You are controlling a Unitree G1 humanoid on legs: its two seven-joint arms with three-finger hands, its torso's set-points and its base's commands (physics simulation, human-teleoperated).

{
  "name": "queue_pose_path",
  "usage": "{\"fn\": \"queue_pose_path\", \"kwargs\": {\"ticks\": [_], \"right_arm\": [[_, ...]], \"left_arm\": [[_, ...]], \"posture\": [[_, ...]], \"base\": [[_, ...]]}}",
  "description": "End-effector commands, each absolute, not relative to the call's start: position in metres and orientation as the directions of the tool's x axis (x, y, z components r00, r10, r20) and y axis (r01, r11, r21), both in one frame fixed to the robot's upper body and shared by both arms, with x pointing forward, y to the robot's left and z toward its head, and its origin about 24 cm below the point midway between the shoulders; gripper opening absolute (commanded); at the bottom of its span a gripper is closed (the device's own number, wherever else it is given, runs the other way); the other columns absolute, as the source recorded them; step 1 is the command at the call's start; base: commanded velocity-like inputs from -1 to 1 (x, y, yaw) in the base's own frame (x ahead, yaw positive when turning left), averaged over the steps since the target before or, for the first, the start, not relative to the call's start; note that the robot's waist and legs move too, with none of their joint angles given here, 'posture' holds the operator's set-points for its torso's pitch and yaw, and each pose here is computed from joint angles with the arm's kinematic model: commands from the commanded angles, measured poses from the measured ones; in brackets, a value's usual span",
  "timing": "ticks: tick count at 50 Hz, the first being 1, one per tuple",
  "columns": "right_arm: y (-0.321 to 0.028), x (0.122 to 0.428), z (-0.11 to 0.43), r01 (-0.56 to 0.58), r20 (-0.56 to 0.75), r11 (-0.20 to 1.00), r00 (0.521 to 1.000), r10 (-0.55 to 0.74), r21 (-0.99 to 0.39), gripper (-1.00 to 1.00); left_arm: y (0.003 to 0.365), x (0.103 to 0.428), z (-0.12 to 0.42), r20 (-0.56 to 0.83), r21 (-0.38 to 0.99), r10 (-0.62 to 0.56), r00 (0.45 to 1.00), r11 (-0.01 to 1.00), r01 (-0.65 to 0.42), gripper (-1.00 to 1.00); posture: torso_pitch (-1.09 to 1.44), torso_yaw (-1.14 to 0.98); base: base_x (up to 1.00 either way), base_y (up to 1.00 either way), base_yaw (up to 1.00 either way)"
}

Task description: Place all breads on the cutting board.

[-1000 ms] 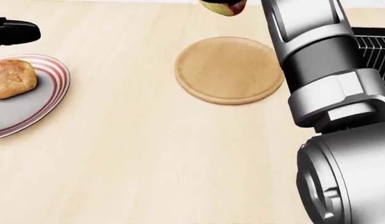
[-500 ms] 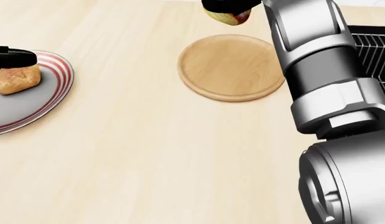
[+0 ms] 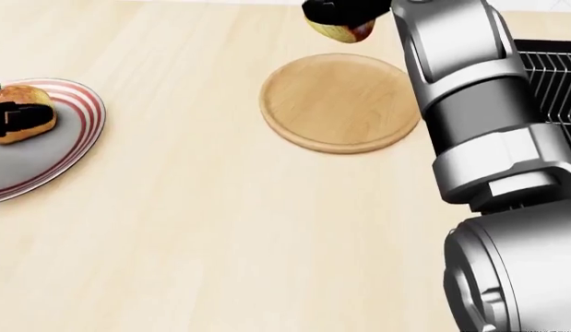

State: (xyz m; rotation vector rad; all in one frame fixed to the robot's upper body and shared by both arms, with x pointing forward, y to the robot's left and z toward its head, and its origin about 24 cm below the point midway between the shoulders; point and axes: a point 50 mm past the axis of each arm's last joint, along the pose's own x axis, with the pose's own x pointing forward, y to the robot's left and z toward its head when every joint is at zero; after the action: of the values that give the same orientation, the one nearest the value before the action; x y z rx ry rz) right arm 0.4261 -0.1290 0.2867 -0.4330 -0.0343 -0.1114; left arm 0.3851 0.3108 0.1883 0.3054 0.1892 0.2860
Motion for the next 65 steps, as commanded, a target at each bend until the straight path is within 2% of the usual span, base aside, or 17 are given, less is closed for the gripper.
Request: {"fn": "queue_pose_path", "kwargs": {"ticks": [1,7,29,34,36,39,40,42,65], "right_arm": [[-0.125,0.42,0.319,0.15,0.177,0.903,0.981,-0.084,-0.403,-1.0],[-0.126,0.42,0.32,0.151,0.179,0.902,0.98,-0.084,-0.404,-1.0],[-0.122,0.419,0.318,0.143,0.179,0.906,0.981,-0.076,-0.399,-1.0],[-0.122,0.419,0.317,0.141,0.178,0.906,0.981,-0.075,-0.398,-1.0],[-0.122,0.419,0.317,0.142,0.179,0.907,0.981,-0.075,-0.396,-1.0],[-0.122,0.419,0.316,0.141,0.178,0.908,0.981,-0.074,-0.396,-1.0],[-0.122,0.419,0.316,0.141,0.179,0.908,0.981,-0.075,-0.395,-1.0],[-0.122,0.419,0.316,0.141,0.18,0.908,0.981,-0.075,-0.394,-1.0],[-0.121,0.418,0.319,0.132,0.178,0.924,0.981,-0.071,-0.358,-1.0]], "left_arm": [[0.311,0.386,0.217,-0.022,0.323,0.303,0.953,0.904,-0.28,0.36],[0.312,0.386,0.214,-0.029,0.322,0.307,0.951,0.904,-0.281,0.25],[0.311,0.385,0.201,-0.034,0.348,0.305,0.952,0.896,-0.275,0.34],[0.309,0.386,0.2,-0.031,0.359,0.302,0.953,0.893,-0.271,0.29],[0.309,0.386,0.2,-0.029,0.365,0.304,0.952,0.89,-0.273,0.25],[0.309,0.386,0.201,-0.024,0.367,0.308,0.951,0.888,-0.278,-0.12],[0.309,0.386,0.201,-0.022,0.372,0.312,0.95,0.884,-0.282,-0.66],[0.31,0.386,0.201,-0.021,0.373,0.315,0.949,0.883,-0.285,-0.96],[0.307,0.388,0.241,0.053,0.324,0.324,0.945,0.889,-0.323,-1.0]], "posture": [[0.0,0.0],[0.0,0.0],[0.0,0.0],[0.0,0.0],[0.0,0.0],[0.0,0.0],[0.0,0.0],[0.0,0.0],[0.0,0.0]], "base": [[0.0,0.0,0.0],[0.0,0.0,0.0],[0.0,0.0,0.0],[0.0,0.0,0.0],[0.0,0.0,0.0],[0.0,0.0,0.0],[0.0,0.0,0.0],[0.0,0.0,0.0],[0.0,0.0,0.0]]}}
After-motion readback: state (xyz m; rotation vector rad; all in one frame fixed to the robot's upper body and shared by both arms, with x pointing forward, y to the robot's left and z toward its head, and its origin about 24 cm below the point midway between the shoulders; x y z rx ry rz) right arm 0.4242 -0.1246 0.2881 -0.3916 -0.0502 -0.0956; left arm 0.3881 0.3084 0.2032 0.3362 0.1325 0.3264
